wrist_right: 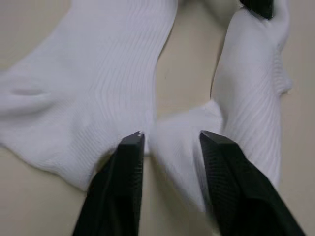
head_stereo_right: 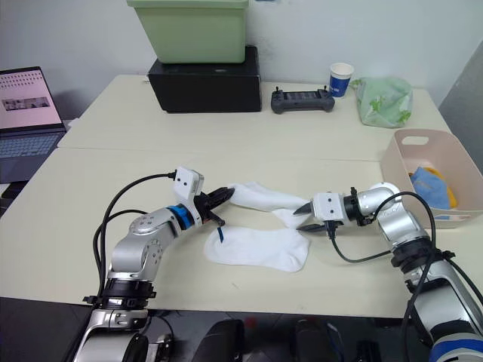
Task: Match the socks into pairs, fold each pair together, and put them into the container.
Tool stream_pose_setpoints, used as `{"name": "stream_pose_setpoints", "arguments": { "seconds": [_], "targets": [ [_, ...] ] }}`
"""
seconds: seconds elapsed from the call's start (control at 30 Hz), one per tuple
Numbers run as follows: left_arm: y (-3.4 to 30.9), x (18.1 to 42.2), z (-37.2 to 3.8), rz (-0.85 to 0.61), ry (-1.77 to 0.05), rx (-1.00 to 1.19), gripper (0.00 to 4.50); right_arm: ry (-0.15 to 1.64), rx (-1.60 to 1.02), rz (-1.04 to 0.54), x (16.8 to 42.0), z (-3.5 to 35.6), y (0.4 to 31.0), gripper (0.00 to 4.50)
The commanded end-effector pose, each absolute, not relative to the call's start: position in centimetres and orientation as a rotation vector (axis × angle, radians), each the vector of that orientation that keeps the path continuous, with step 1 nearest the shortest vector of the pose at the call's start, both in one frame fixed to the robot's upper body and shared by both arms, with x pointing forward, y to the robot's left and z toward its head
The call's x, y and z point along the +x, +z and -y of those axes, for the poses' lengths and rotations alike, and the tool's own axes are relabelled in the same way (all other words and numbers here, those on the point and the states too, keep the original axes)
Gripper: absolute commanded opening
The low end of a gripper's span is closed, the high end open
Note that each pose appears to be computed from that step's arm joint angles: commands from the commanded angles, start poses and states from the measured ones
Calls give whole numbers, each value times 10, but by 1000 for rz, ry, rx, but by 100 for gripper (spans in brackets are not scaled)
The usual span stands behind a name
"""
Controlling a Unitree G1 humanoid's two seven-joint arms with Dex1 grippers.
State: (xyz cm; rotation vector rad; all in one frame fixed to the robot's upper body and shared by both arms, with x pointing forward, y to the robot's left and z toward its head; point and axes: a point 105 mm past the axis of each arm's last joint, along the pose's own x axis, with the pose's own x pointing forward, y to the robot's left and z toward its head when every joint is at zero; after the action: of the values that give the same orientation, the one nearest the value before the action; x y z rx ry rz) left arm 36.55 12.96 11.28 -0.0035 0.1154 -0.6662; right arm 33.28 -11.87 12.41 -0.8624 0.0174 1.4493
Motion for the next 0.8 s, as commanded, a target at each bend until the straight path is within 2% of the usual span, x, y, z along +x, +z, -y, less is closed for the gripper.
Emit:
{"name": "stream_pose_setpoints", "arguments": {
  "seconds": [0.03,0.13,0.27,0.43,0.53,0.6,0.77,0.8],
  "targets": [
    [130,358,-133,-55,-665,-1,96,1348,-739,38,334,131,157,324],
    [144,356,-154,-31,-639,15,192,1180,-442,-26,324,141,168,427],
    [163,363,-158,-7,-702,14,320,951,-271,-144,317,144,155,429],
    [163,387,-138,-53,-824,121,320,739,-174,-285,317,139,130,429],
    [147,398,-126,-131,-899,251,320,653,-145,-354,318,134,115,429],
    [133,408,-127,-174,-881,369,320,627,-135,-371,318,129,110,429],
    [120,413,-127,-231,-909,433,320,615,-79,-393,314,117,108,429],
    [117,412,-126,-244,-923,427,324,612,-72,-385,314,116,109,411]
  ]
}}
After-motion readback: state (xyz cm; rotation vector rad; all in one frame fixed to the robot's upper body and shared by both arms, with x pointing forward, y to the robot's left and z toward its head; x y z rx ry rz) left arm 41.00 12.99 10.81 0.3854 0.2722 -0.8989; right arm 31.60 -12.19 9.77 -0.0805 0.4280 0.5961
